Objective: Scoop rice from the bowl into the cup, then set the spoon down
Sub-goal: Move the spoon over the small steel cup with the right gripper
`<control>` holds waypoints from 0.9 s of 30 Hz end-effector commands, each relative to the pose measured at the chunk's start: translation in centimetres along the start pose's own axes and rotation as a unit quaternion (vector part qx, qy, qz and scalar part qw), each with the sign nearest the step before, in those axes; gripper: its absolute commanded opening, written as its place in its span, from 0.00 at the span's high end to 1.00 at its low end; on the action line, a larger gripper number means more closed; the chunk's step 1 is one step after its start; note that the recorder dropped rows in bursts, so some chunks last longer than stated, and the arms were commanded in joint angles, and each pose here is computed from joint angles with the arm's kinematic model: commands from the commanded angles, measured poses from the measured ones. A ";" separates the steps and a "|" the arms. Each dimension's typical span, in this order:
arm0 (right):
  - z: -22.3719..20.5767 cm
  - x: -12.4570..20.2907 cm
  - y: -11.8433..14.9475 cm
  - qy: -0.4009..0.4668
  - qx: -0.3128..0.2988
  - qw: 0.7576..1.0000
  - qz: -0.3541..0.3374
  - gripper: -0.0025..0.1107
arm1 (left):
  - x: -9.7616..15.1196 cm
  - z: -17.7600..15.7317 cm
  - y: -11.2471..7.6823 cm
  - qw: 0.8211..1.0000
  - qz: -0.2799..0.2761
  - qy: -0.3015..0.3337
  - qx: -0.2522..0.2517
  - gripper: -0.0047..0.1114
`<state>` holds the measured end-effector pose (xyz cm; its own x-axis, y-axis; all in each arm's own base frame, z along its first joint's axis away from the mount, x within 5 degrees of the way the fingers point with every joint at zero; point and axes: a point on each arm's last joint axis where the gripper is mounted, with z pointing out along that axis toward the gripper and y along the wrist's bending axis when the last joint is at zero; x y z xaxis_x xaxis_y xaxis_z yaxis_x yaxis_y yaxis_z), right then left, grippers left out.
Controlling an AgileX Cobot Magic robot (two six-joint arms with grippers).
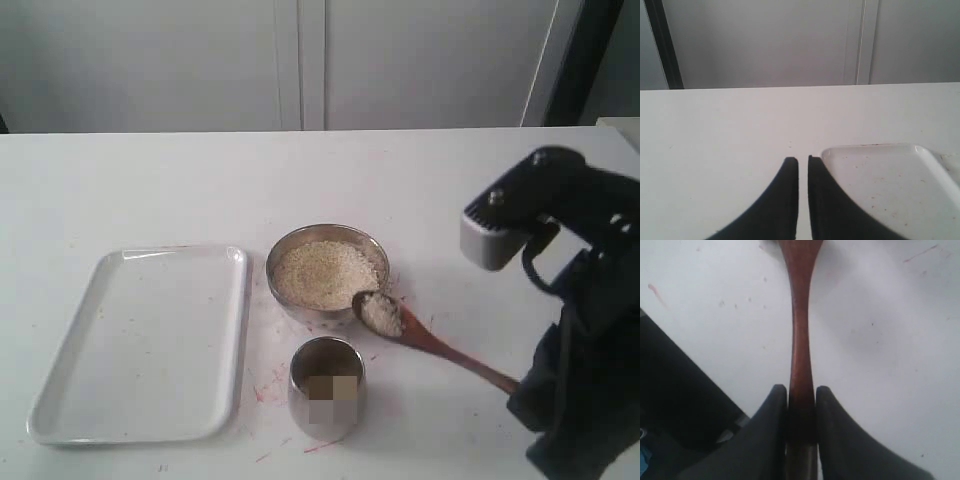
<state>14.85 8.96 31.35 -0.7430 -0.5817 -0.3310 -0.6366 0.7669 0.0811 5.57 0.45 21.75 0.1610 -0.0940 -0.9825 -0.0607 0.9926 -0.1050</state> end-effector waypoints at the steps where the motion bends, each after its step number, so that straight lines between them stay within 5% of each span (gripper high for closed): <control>1: 1.7 0.6 0.8 -0.003 -0.008 1.000 -0.010 0.98 | -0.3 0.0 -0.1 1.000 -0.005 -0.006 0.003 0.84; 22: 6.8 -1.3 1.8 -0.001 0.058 0.996 -0.068 0.98 | -0.3 0.0 -0.1 1.000 -0.005 -0.006 0.003 0.84; 27: 7.0 -1.4 2.2 0.006 0.138 0.985 -0.104 0.98 | -0.3 0.0 -0.1 1.000 -0.005 -0.006 0.003 0.84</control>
<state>16.01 13.25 25.36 -0.6214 -0.7204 -0.3079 -0.7035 0.6861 -0.1855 5.57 0.45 21.75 0.1610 -0.0940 -0.9825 -0.0607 0.9926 -0.1050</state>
